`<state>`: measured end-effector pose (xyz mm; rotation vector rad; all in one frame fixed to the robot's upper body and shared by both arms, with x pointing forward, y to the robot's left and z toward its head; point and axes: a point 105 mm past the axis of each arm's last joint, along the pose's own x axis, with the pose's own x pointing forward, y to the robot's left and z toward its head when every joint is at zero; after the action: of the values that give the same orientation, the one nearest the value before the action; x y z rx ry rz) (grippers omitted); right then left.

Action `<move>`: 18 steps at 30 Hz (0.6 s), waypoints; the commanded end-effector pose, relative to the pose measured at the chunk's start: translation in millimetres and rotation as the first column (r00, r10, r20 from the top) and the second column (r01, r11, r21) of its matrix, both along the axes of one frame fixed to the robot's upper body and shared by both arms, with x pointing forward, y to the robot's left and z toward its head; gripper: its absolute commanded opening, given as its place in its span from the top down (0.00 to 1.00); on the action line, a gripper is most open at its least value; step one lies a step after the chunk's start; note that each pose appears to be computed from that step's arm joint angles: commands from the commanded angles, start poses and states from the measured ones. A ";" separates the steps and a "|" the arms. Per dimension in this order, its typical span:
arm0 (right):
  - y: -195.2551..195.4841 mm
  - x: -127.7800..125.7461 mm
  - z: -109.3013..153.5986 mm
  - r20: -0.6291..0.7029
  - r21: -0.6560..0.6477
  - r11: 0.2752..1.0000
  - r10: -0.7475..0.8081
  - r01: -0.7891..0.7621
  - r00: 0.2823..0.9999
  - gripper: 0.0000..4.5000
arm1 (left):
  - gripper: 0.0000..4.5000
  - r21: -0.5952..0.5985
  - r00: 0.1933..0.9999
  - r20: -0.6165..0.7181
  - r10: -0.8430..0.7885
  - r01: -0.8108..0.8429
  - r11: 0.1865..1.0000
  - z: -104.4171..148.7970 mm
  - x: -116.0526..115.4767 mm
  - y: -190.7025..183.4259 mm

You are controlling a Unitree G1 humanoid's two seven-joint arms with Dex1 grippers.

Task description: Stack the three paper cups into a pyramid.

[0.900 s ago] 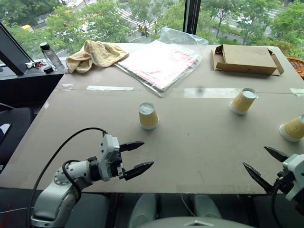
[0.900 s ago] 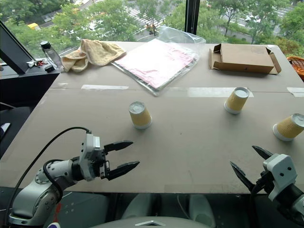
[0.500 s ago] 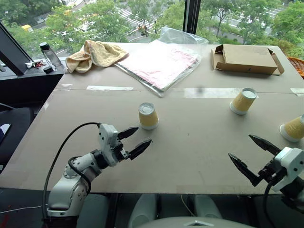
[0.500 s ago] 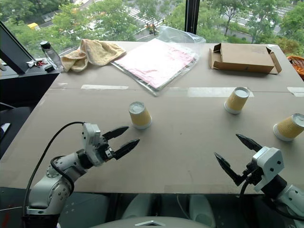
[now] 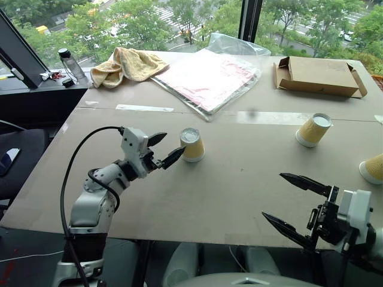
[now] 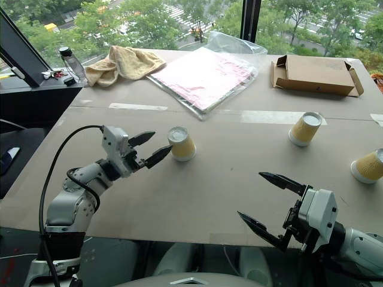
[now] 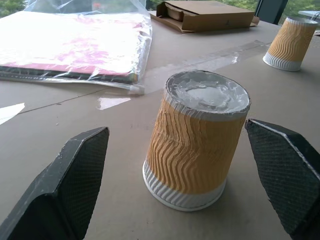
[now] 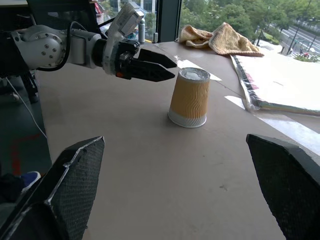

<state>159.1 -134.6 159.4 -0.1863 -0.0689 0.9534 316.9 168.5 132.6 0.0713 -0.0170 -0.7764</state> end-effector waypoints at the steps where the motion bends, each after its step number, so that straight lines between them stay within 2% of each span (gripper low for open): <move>1: 0.5 -0.8 9.8 0.067 -0.005 0.999 -0.046 0.046 0.997 0.00 | 0.00 0.020 0.996 0.045 -0.076 0.075 0.997 7.1 6.6 -16.0; 6: -2.2 -0.4 7.9 0.075 -0.011 0.995 -0.100 0.101 0.992 0.00 | 0.00 0.031 0.990 0.027 -0.139 0.139 0.990 2.0 12.4 -30.2; 7: -3.5 -0.8 7.3 0.074 -0.013 0.994 -0.111 0.112 0.991 0.00 | 0.09 0.035 0.989 0.021 -0.143 0.142 0.989 0.6 15.0 -31.9; 9: -5.1 -1.7 6.7 0.074 -0.014 0.991 -0.129 0.130 0.989 0.00 | 0.20 0.048 0.988 0.008 -0.154 0.154 0.987 -2.6 17.9 -34.0; 12: -5.8 -2.0 6.9 0.079 -0.012 0.988 -0.150 0.152 0.986 0.00 | 0.49 0.053 0.984 0.013 -0.178 0.177 0.983 -2.9 18.3 -36.8; 13: -6.1 -2.0 6.9 0.080 -0.012 0.987 -0.157 0.158 0.984 0.00 | 0.53 0.050 0.983 0.016 -0.184 0.183 0.982 -2.2 18.4 -38.0; 18: -9.8 -3.3 4.6 0.077 -0.012 0.979 -0.204 0.205 0.976 0.00 | 0.53 0.006 0.953 0.042 -0.300 0.300 0.954 10.6 12.0 -58.0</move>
<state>158.2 -146.1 153.1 -0.2110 -0.0567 0.7539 332.1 121.8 126.4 0.0813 -0.0092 -1.0141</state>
